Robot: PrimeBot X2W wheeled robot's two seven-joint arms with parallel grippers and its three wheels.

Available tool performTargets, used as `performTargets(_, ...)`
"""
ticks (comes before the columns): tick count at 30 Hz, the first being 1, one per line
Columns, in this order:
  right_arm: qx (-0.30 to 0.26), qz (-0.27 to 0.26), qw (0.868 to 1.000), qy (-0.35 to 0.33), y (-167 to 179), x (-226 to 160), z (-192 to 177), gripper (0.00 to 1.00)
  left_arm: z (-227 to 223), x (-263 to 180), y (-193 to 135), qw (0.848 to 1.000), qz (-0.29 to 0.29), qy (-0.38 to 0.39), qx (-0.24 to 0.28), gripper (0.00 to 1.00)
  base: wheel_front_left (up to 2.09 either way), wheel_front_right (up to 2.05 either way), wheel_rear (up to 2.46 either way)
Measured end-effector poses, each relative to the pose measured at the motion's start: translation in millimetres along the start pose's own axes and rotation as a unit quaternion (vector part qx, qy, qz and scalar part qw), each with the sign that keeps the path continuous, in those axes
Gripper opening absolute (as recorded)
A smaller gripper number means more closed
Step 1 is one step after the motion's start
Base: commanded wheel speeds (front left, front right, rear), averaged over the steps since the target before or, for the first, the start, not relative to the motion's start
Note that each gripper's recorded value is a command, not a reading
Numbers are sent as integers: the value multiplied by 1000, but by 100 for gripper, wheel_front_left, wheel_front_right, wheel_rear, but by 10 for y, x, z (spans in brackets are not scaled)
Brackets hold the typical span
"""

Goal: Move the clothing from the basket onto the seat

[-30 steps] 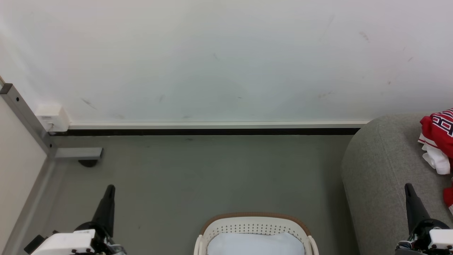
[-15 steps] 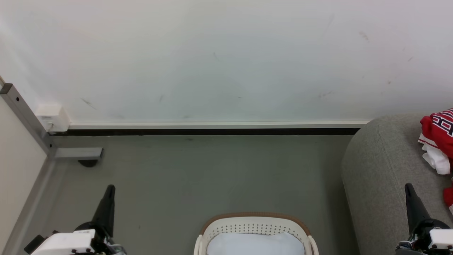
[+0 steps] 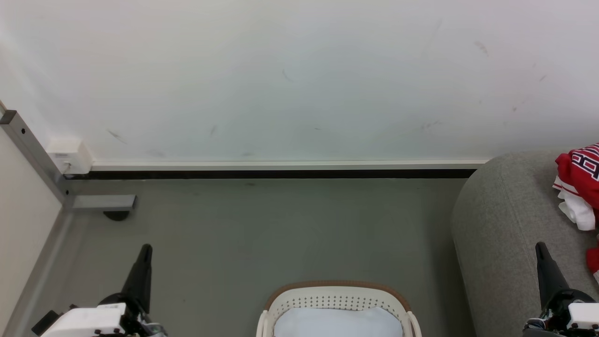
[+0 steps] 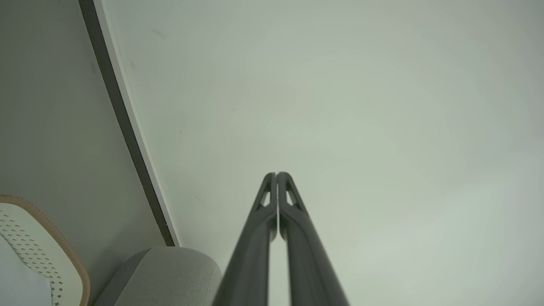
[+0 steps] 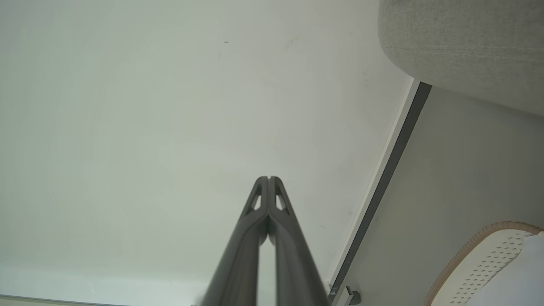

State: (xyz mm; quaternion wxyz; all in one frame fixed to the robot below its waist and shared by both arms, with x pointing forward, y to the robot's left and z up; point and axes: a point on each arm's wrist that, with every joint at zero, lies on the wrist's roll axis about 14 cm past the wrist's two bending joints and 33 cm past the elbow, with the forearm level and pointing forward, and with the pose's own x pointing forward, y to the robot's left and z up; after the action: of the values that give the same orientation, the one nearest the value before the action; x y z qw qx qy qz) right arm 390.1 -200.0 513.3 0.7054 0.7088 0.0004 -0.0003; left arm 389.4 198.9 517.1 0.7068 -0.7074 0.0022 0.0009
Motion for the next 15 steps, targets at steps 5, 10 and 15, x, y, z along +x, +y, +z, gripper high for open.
performTargets(5,0,0,1000,1,1,0,-3,0,0,0,-1,1000,0,0,0,0,0,0,0)
performTargets(10,0,0,1000,1,4,0,-5,0,0,0,0,1000,0,0,0,0,0,0,0)
performTargets(15,1,0,1000,-1,6,-1,-1,0,0,0,0,1000,0,0,0,0,0,0,0)
